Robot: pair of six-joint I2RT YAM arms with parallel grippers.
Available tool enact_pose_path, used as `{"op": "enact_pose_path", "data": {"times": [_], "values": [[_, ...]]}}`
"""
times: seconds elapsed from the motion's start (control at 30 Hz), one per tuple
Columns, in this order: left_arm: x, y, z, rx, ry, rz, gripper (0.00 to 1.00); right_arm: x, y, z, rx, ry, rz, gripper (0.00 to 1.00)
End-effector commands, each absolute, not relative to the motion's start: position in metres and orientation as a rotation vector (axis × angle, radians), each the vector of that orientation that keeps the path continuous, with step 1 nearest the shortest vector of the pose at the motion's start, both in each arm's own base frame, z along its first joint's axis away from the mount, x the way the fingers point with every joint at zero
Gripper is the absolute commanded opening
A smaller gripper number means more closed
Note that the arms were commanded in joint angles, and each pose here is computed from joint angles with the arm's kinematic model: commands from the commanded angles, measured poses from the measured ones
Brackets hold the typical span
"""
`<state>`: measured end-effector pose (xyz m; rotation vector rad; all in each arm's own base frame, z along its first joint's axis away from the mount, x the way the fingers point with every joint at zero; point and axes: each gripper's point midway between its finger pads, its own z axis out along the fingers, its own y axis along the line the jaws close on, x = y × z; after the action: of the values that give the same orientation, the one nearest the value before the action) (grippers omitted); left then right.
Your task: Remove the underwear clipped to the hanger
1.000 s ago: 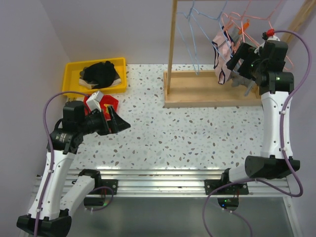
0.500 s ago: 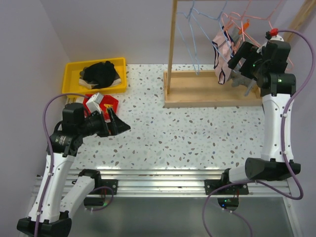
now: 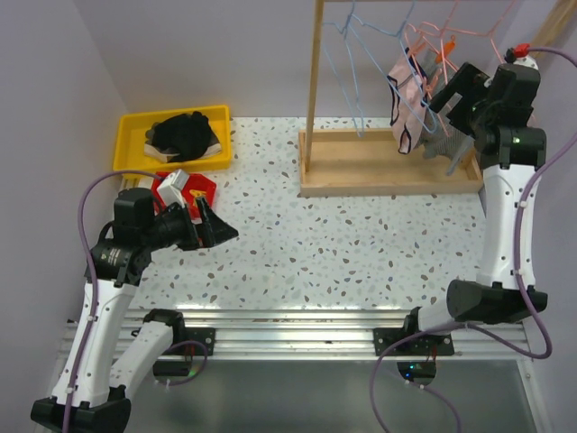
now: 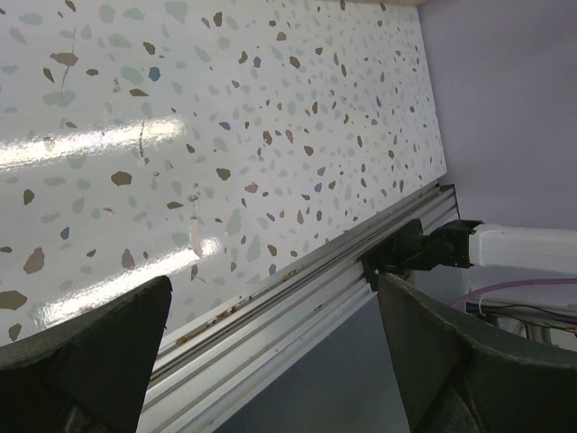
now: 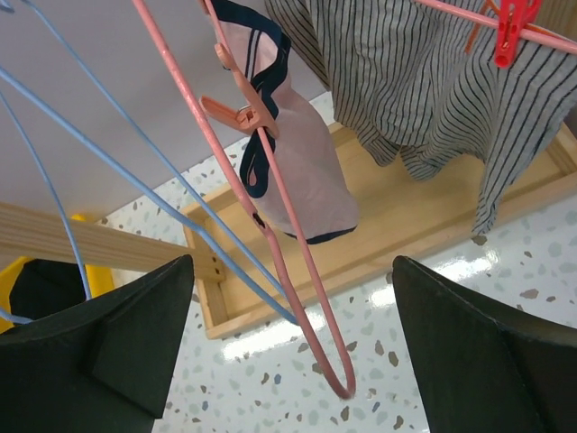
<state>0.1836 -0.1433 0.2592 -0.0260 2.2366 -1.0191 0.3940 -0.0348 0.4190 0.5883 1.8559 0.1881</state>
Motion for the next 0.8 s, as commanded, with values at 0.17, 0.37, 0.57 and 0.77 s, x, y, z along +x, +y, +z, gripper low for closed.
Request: {"op": "enact_pose_path", "data": {"times": [0.17,0.37,0.57,0.77], "values": [[0.183,-0.147,0.258,0.024,2.224,-1.036,1.0,0.416,-0.04,0.428,0.587,1.85,0.178,0.88],[0.183,-0.148,0.256,0.021,2.229,-1.04,1.0,0.418,-0.044,0.421,0.566,1.89,0.141,0.78],[0.182,-0.148,0.253,0.018,2.234,-1.045,1.0,0.415,-0.038,0.397,0.535,1.98,0.143,0.72],[0.181,-0.149,0.253,0.018,2.234,-1.05,1.0,0.418,-0.037,0.38,0.514,2.03,0.143,0.67]]}}
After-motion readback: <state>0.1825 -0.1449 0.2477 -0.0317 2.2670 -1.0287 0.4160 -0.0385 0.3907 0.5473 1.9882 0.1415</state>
